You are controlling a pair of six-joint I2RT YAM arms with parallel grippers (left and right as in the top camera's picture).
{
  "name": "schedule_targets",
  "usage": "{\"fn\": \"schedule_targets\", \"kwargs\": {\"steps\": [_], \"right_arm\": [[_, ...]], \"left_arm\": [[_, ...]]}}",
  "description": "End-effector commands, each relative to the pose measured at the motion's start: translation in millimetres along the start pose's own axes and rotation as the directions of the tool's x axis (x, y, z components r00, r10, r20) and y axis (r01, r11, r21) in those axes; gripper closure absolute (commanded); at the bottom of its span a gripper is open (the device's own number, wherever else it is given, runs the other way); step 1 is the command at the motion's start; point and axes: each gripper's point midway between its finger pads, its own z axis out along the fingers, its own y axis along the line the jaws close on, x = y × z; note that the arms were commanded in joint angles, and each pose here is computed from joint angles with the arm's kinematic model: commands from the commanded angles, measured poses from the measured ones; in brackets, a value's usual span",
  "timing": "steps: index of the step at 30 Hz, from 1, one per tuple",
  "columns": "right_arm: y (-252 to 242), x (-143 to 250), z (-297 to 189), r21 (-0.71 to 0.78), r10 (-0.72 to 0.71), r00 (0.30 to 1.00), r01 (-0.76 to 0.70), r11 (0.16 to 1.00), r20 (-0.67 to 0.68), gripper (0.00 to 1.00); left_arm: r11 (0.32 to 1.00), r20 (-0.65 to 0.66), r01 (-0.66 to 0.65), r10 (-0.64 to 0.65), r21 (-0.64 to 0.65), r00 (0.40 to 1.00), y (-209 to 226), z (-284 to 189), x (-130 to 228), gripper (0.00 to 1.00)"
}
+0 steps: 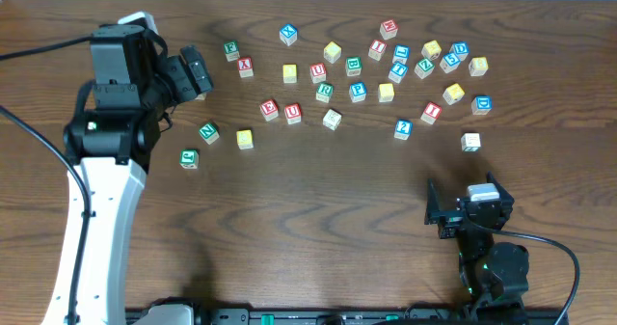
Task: Spell out NEURIPS
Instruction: 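Raise the left arm and move gripper over the green N block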
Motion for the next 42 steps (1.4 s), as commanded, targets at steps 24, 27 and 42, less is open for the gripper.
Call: {"fn": "schedule_targets", "kwargs": {"steps": [24, 27, 42], "right_arm": [[-0.8, 0.6, -0.2, 0.003, 0.005, 1.0, -0.005, 1.0, -0.001, 0.01], [-0.8, 0.6, -0.2, 0.003, 0.005, 1.0, -0.005, 1.0, -0.001, 0.01], [-0.8, 0.6, -0.2, 0.003, 0.005, 1.0, -0.005, 1.0, -0.001, 0.01]], "left_arm": [[0.911, -0.338, 0.273, -0.374, -0.309, 0.864, 31.7, 79.8, 40.5, 0.02], [0.922, -0.393, 0.236, -0.349, -0.307, 0.851, 31.8, 92.5, 53.3, 0.02], [0.92, -0.495, 0.176, -0.341, -0.35, 0.799, 33.3, 119.5, 89.8, 0.02]]}}
